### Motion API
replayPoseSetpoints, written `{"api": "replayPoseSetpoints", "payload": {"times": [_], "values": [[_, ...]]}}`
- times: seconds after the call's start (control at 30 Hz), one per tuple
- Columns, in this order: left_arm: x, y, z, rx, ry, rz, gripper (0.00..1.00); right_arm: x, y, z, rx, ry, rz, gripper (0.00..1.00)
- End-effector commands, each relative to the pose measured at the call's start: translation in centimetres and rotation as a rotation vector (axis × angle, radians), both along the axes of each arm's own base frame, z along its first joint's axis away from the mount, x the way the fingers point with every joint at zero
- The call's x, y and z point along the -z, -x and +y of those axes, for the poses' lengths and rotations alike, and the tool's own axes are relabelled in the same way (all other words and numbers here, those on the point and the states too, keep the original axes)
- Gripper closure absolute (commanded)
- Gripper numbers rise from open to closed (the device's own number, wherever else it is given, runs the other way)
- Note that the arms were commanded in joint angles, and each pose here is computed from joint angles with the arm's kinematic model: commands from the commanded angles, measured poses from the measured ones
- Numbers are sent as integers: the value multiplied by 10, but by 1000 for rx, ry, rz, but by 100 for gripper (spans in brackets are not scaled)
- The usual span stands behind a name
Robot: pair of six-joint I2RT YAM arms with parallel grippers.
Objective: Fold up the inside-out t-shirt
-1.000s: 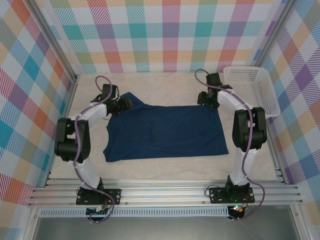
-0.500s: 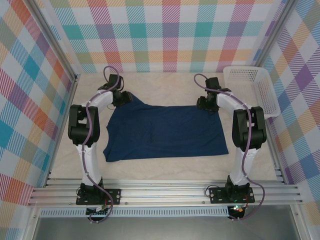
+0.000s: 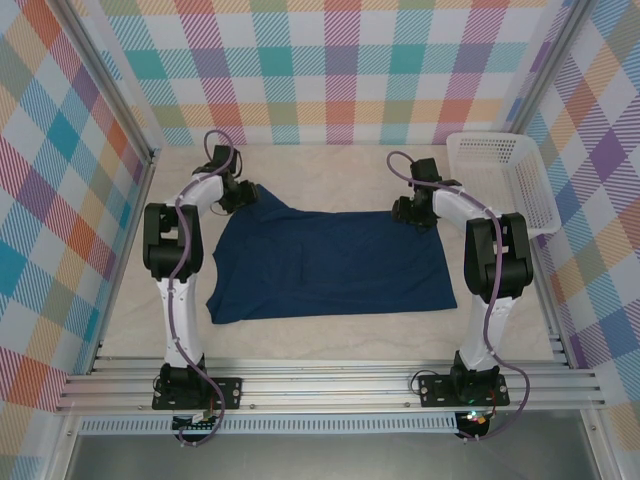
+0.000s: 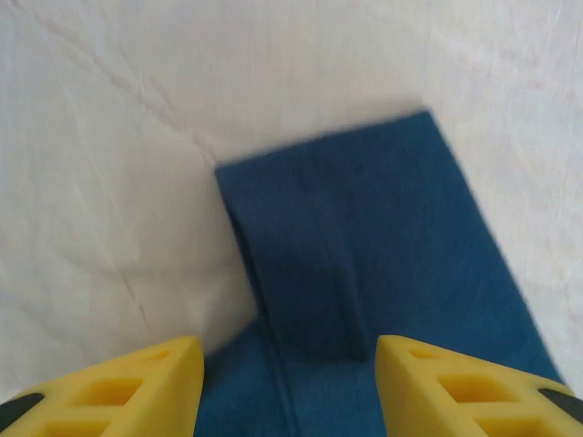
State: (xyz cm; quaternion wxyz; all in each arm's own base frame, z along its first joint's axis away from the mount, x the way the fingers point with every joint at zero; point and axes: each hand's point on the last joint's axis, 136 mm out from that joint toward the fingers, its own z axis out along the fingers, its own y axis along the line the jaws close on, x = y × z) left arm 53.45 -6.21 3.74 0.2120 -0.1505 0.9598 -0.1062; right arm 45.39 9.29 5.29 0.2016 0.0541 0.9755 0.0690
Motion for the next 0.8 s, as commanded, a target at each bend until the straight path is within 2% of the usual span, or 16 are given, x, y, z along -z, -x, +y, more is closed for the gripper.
{"api": "replayPoseSetpoints", "payload": {"times": [0.0,0.17,0.3,0.5,0.77], "values": [[-27,19,-17,37,25,-30,47,-3,0,3,-13,-24,-10,42],[-18,39,-30,71,-12,-6,47,1,3,3,-13,-25,0,43],[-13,42,-36,92,-32,-3,48,6,5,4,-16,-29,9,43],[-18,19,-5,24,-133,-44,48,10,8,4,-16,-31,19,43],[-6,-11,10,14,-119,-30,47,10,9,6,-21,-37,22,43]]}}
